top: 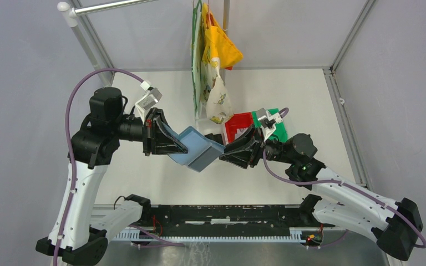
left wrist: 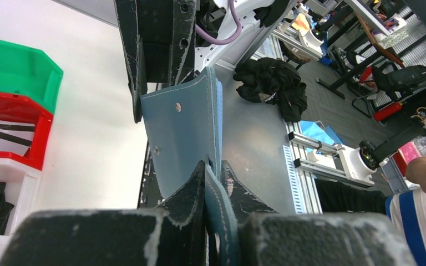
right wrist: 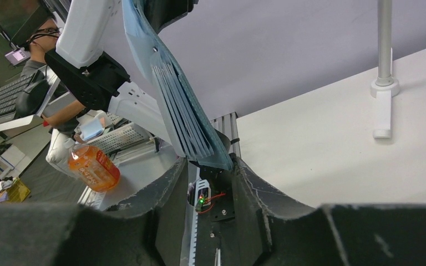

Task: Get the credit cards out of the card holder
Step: Remove the credit card from the card holder.

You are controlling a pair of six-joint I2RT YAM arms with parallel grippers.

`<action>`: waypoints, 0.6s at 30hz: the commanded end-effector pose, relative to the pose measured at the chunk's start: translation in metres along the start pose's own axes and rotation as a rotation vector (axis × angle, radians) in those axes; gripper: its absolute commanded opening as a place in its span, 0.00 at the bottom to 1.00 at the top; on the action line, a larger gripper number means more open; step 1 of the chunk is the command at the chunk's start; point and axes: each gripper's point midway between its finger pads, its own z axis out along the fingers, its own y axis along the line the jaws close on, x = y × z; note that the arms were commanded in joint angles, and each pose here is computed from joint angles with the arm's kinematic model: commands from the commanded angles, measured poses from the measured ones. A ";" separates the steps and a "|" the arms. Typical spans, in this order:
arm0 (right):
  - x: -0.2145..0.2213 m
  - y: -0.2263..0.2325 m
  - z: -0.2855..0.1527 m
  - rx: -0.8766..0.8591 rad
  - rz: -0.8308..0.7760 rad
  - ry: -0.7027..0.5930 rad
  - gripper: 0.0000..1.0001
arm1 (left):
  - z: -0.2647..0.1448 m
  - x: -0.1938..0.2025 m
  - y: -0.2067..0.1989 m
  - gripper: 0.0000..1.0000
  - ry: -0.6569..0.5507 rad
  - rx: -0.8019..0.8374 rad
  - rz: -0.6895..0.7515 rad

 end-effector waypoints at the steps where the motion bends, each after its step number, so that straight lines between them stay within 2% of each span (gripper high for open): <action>1: -0.014 0.008 0.003 -0.028 -0.023 -0.058 0.37 | -0.002 -0.013 -0.021 0.02 -0.015 0.058 0.052; 5: -0.014 0.007 0.003 -0.022 -0.027 -0.060 0.34 | -0.003 -0.014 -0.023 0.02 -0.017 0.059 0.055; 13: -0.018 0.011 0.008 -0.037 -0.026 -0.077 0.34 | -0.003 -0.016 -0.025 0.02 -0.022 0.063 0.050; 18: -0.021 0.021 0.012 -0.072 -0.027 -0.079 0.40 | -0.003 -0.016 -0.023 0.02 -0.023 0.055 0.048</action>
